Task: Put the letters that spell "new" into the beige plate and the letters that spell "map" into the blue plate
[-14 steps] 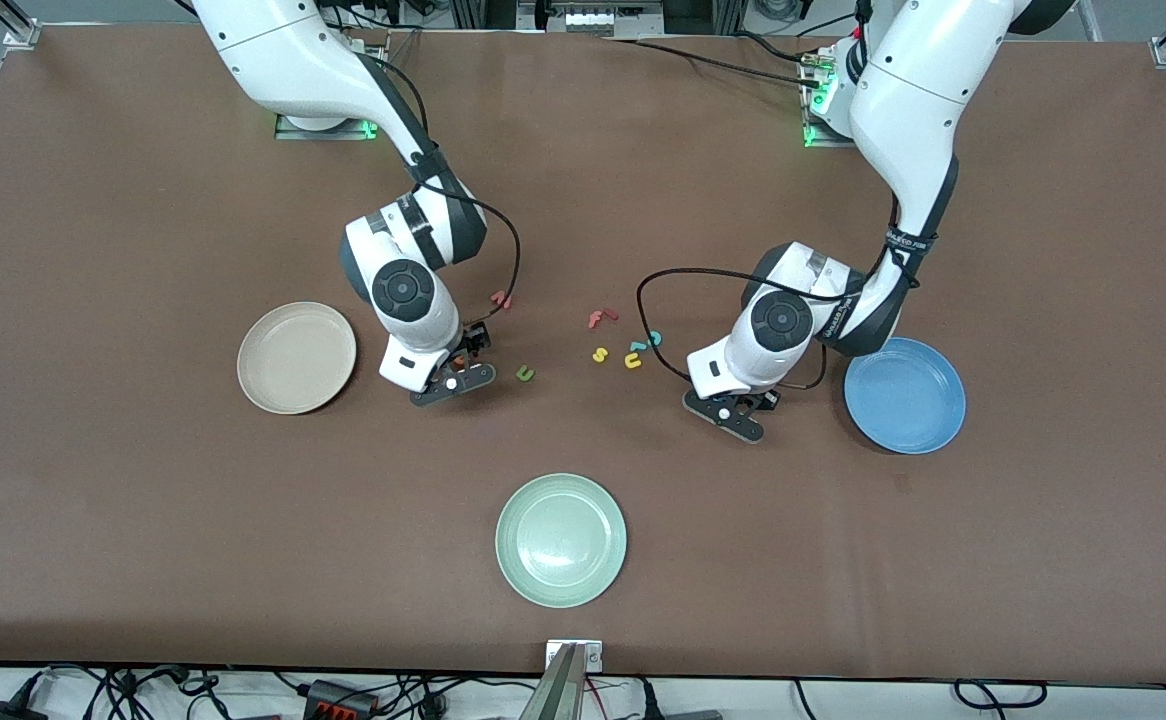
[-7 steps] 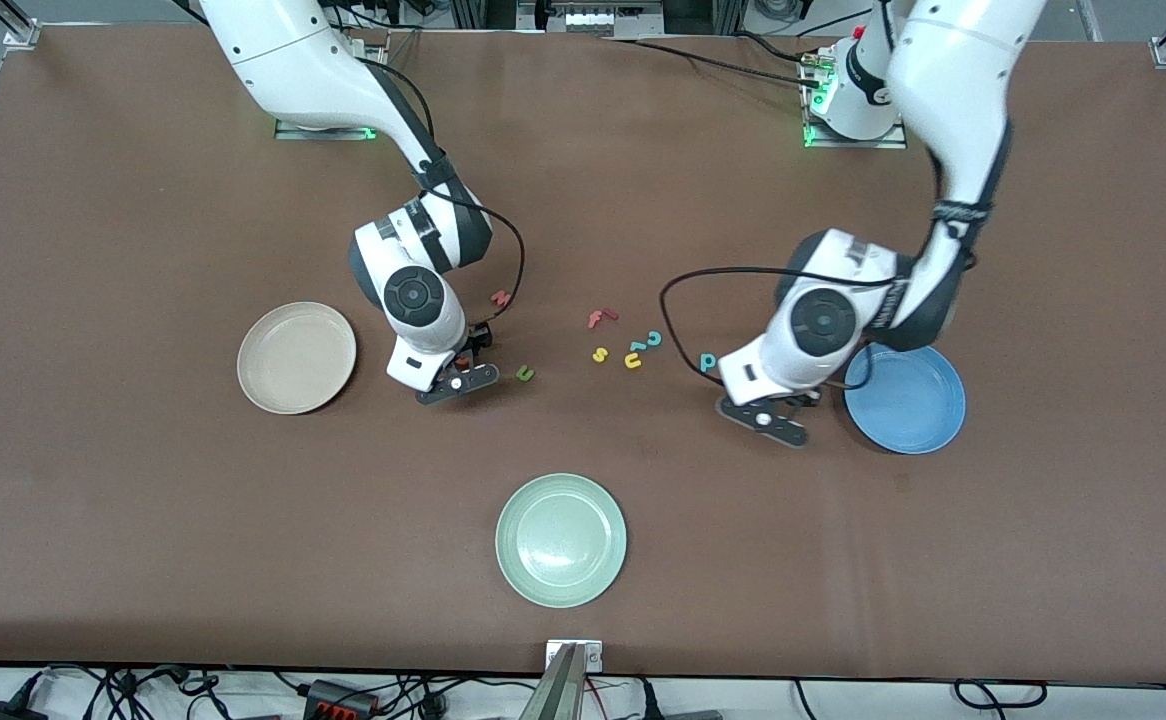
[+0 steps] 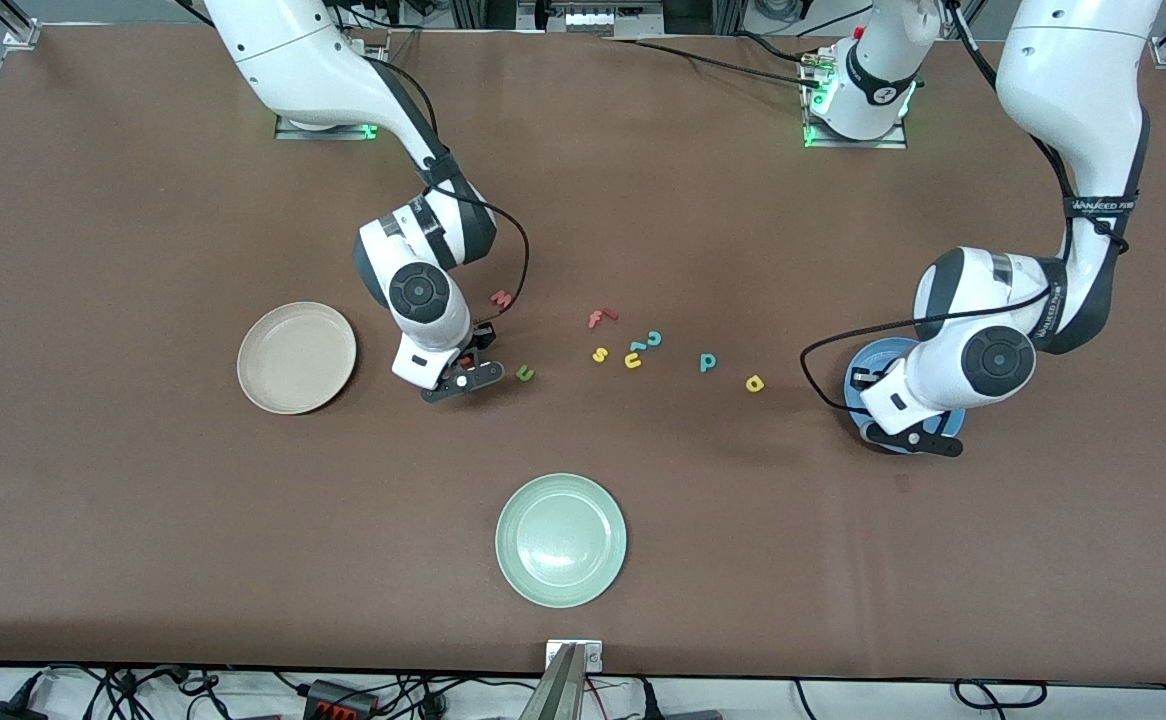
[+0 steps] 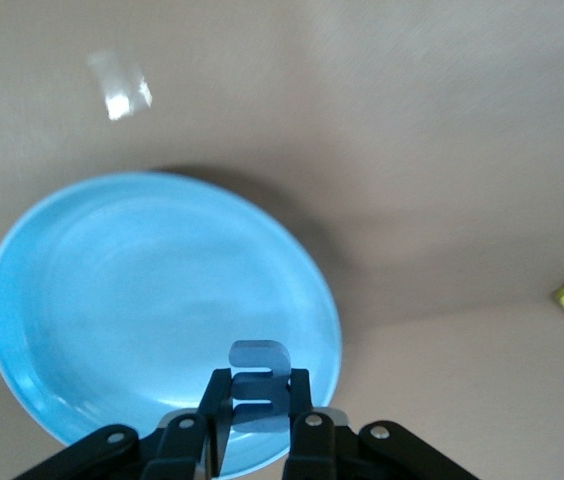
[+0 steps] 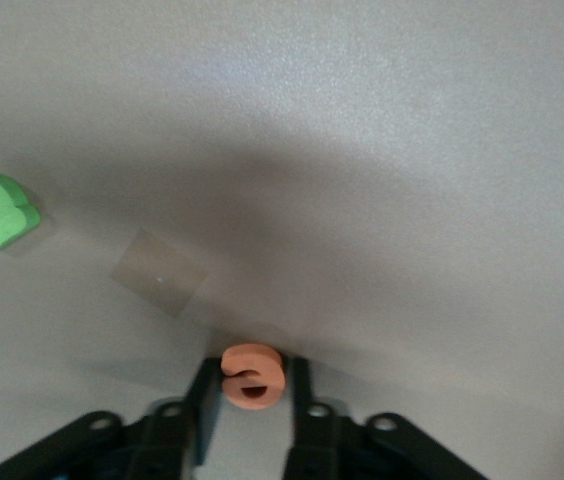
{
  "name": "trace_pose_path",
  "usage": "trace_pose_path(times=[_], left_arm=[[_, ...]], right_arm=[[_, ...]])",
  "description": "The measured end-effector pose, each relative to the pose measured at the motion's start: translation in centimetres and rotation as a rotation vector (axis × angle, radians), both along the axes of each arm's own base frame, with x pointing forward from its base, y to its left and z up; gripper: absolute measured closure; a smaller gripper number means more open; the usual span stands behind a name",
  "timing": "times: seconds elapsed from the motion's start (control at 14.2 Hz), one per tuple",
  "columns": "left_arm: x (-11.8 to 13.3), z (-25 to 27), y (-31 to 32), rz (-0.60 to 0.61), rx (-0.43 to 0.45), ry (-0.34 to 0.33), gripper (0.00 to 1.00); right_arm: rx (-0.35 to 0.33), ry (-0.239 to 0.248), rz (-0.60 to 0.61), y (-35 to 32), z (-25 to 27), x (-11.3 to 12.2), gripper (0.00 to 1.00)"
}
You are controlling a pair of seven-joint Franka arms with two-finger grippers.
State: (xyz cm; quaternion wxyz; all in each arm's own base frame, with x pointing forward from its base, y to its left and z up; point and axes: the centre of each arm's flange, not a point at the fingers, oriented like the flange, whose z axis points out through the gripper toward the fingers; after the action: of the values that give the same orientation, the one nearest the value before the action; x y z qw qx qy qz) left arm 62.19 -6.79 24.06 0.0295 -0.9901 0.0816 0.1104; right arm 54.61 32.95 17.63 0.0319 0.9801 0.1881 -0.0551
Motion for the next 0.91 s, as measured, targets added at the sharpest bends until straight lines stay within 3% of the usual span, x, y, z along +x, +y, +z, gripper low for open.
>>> trace_pose_path(times=[0.28, 0.35, 0.56, 0.84, 0.91], left_arm=[[-1.9, -3.2, 0.6, 0.006, -0.009, -0.011, 0.73], [-2.2, -3.7, 0.7, 0.008, -0.010, -0.011, 0.69], [-2.0, -3.2, 0.4, 0.004, -0.015, -0.025, 0.42], [-1.5, 0.8, -3.8, 0.009, -0.024, -0.040, 0.03], [-1.7, 1.5, -5.9, 0.053, -0.024, -0.049, 0.00]], right_arm=[[0.000, -0.001, 0.003, -0.1, 0.1, 0.1, 0.72], [0.000, -0.006, 0.000, -0.4, 0.3, 0.4, 0.72], [-0.017, 0.003, -0.057, -3.9, 2.5, 2.5, 0.72], [-0.037, 0.108, -0.151, -16.7, 5.8, 6.1, 0.72], [-0.038, 0.138, -0.175, -19.5, 6.4, 6.4, 0.72]])
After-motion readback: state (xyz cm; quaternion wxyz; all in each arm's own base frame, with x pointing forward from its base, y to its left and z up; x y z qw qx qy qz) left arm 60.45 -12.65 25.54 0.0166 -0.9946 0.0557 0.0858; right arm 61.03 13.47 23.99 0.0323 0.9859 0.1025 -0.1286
